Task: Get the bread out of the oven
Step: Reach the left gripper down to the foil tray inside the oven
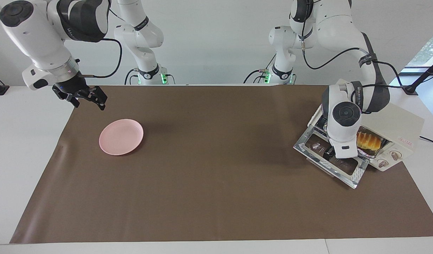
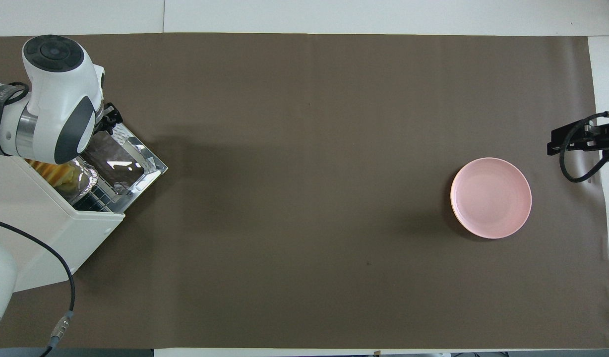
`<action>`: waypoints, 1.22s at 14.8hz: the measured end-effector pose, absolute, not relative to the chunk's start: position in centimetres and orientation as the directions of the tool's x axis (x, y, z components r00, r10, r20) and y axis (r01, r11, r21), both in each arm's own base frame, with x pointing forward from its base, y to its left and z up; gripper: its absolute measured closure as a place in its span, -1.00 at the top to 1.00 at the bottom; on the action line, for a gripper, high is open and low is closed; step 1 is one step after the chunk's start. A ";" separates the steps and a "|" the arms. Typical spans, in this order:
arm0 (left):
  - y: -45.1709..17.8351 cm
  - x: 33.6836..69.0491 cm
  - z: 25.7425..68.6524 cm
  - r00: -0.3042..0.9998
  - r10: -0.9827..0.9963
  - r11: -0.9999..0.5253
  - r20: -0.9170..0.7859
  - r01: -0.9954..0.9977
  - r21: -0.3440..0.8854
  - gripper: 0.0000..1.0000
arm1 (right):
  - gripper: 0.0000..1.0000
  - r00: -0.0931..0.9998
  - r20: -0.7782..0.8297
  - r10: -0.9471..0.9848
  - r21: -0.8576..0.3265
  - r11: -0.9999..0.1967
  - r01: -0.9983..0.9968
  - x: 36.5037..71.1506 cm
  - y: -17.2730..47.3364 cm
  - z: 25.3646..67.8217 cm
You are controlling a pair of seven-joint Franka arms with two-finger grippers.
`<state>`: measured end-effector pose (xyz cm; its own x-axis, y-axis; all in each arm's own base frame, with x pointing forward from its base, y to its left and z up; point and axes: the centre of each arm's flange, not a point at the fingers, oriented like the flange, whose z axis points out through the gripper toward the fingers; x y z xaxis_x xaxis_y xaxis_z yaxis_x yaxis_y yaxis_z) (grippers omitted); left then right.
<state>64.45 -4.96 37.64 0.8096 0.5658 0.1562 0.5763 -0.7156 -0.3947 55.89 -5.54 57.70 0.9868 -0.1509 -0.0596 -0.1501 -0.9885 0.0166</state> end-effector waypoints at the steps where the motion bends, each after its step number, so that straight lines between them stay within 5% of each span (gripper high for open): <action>1: -5.1 64.6 37.9 0.809 0.566 -0.716 0.160 0.578 -0.391 1.00 | 1.00 0.987 -0.060 -0.151 0.017 -0.989 -0.150 55.9 -5.5 57.7; 18: -4.3 65.4 38.6 0.796 0.583 -0.683 0.162 0.588 -0.433 1.00 | 1.00 0.987 -0.060 -0.151 0.017 -0.989 -0.150 55.9 -5.5 57.7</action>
<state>65.44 -4.33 38.62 0.7962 0.5829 0.1620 0.5881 -0.6829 -0.4333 55.89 -5.54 57.70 0.9868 -0.1509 -0.0596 -0.1501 -0.9885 0.0166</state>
